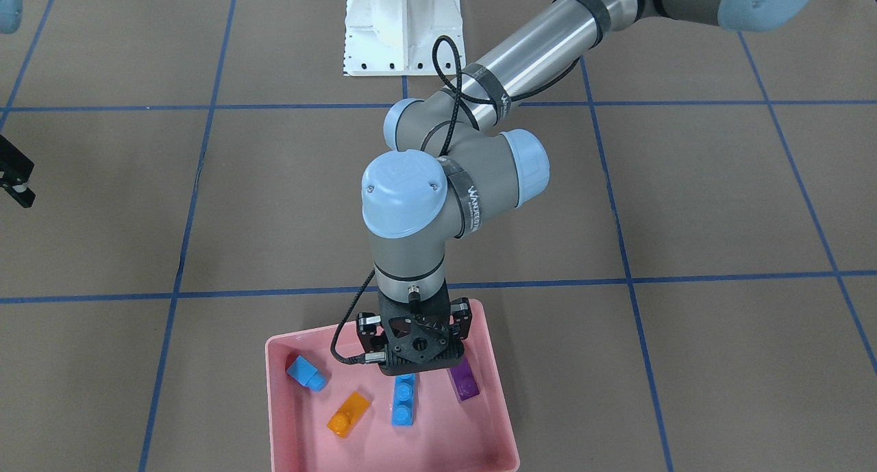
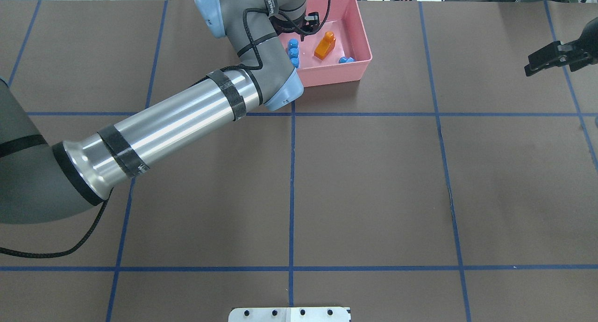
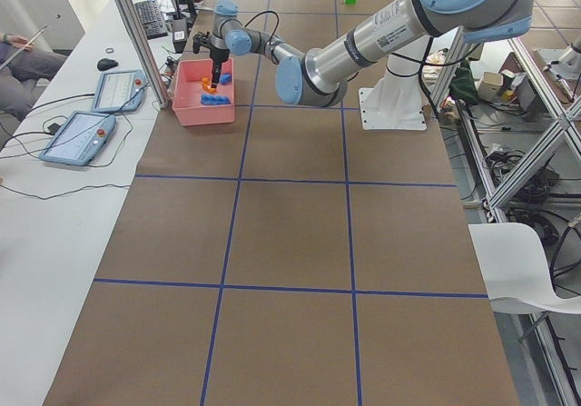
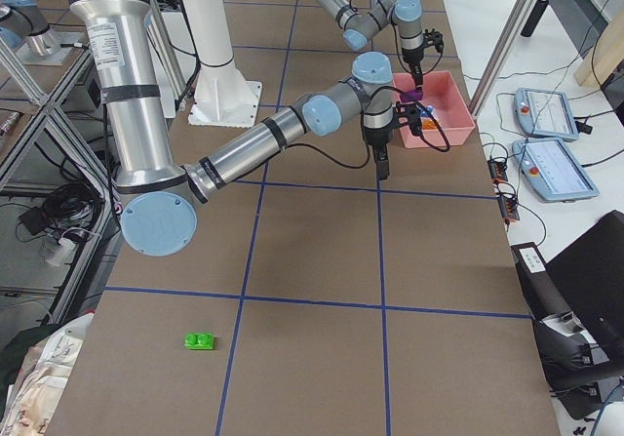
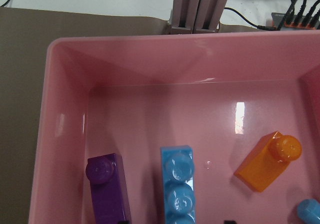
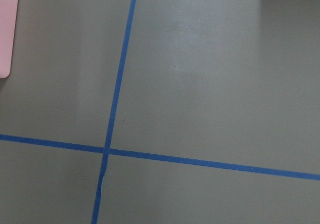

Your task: Put all blocks into box

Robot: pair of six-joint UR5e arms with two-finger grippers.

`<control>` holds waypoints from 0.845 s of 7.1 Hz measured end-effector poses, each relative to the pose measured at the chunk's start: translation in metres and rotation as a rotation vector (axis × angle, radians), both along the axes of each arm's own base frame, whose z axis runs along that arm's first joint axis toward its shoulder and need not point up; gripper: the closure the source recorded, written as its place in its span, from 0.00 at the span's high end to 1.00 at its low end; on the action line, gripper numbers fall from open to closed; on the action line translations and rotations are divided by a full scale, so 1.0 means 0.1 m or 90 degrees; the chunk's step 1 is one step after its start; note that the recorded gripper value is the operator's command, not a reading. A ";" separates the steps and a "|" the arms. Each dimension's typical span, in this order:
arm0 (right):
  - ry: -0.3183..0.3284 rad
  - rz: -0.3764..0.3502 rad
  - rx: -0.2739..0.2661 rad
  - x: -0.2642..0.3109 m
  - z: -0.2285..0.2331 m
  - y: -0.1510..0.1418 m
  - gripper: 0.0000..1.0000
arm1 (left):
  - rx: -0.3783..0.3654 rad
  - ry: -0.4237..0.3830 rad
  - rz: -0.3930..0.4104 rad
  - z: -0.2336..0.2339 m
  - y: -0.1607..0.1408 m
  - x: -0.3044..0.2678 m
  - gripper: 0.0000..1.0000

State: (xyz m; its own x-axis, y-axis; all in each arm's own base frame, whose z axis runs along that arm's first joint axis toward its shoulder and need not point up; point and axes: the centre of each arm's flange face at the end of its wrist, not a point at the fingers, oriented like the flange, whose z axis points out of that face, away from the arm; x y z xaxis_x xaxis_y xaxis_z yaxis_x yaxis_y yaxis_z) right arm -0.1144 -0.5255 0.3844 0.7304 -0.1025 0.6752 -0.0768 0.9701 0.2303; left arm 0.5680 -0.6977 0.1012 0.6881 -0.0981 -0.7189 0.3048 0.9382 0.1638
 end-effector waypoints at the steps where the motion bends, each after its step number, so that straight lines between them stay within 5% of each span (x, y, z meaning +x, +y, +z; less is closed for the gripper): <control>1: 0.001 0.000 -0.001 0.00 0.01 0.01 1.00 | 0.009 -0.002 0.007 -0.01 0.00 -0.01 0.99; 6: 0.007 -0.030 0.012 0.80 0.52 0.38 1.00 | 0.079 0.011 0.159 0.17 0.37 -0.77 0.99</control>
State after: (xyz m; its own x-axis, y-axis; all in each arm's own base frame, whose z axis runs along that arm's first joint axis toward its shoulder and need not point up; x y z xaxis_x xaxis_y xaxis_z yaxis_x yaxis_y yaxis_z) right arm -0.0341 -0.4874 0.4366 0.7319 -0.1495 0.6648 -0.0286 0.9680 0.2492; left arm 0.4908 -0.6604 0.1182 0.6678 0.1631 -0.7263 0.0702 0.9576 0.2796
